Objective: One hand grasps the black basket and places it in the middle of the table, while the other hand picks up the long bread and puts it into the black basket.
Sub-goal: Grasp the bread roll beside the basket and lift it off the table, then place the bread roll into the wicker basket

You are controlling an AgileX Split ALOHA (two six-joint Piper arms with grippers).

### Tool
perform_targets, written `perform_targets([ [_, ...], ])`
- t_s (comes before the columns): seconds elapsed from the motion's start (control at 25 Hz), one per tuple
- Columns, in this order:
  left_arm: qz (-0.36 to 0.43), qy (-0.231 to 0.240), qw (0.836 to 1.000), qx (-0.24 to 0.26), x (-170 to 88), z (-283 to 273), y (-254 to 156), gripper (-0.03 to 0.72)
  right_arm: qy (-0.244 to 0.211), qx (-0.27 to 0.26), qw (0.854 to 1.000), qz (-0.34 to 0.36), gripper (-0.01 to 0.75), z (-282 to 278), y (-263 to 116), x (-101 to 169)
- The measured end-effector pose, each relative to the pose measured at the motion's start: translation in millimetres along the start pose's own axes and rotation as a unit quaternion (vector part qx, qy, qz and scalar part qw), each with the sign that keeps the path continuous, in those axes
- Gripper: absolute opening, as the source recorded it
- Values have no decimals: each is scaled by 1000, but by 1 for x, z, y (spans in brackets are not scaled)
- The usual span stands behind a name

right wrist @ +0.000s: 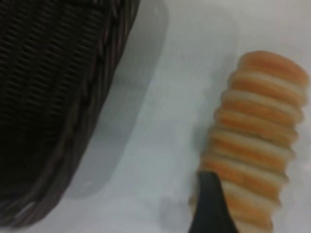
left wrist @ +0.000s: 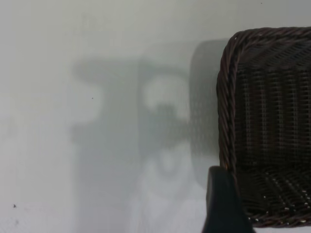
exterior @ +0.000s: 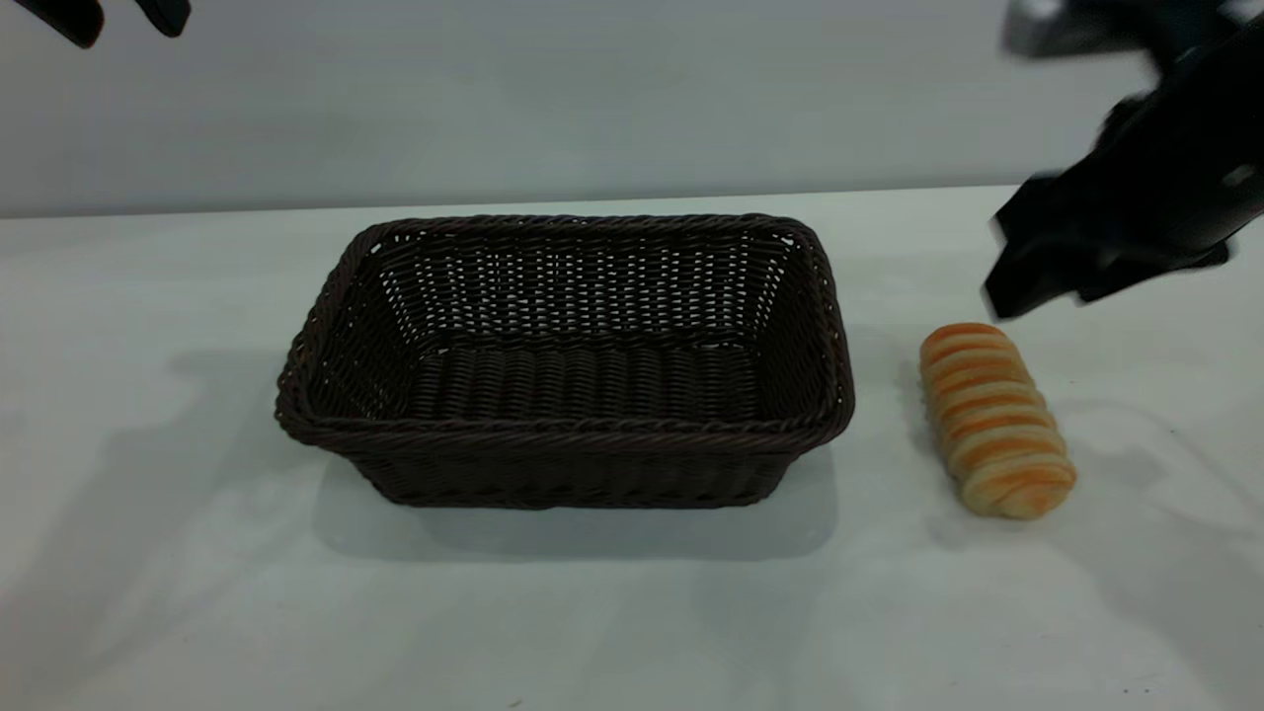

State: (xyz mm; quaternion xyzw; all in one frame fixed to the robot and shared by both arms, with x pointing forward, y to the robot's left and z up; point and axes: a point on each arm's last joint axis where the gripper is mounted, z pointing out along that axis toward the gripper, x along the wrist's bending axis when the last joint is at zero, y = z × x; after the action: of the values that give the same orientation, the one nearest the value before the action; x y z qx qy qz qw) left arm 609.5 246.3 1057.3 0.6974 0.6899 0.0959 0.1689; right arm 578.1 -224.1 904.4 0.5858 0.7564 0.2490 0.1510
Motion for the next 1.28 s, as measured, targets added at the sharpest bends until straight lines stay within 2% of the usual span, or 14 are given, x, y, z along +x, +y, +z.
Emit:
perform_targets([
  [0.24, 0, 2, 1000, 21, 0, 0, -4, 486, -25, 52, 998, -5, 491, 74, -20, -12],
  [0.32, 1, 3, 1000, 31, 1, 0, -6, 486, -31, 61, 998, -5, 458, 89, -25, -14],
  [0.4, 2, 4, 999, 38, 1, 0, -7, 479, -30, 60, 998, -4, 363, 91, -24, -14],
  [0.48, 5, 4, 999, 43, 1, 0, -8, 473, -24, 58, 998, -4, 189, 88, -20, -13],
  [0.52, 8, 4, 999, 46, 1, 0, -8, 468, -21, 52, 998, -4, 126, 83, -16, -12],
  [0.6, 11, 4, 999, 47, 1, 0, -8, 456, -16, 28, 999, -7, 61, 65, -1, -9],
  [0.76, 13, 4, 999, 48, 1, 0, -9, 440, -5, -62, 998, -17, 46, 9, 49, -2],
  [0.84, 14, 4, 999, 48, 1, 0, -9, 432, 19, -83, 996, -28, 46, -5, 68, 13],
  [1.0, 13, 3, 999, 40, 1, 0, -7, 431, 81, -83, 991, -62, 46, 1, 81, 68],
  [1.12, 13, 3, 999, 38, 1, 0, -7, 431, 111, -75, 987, -85, 61, 17, 81, 105],
  [1.28, 14, 3, 999, 40, 1, 0, -7, 431, 117, -76, 987, -74, 111, 32, 77, 124],
])
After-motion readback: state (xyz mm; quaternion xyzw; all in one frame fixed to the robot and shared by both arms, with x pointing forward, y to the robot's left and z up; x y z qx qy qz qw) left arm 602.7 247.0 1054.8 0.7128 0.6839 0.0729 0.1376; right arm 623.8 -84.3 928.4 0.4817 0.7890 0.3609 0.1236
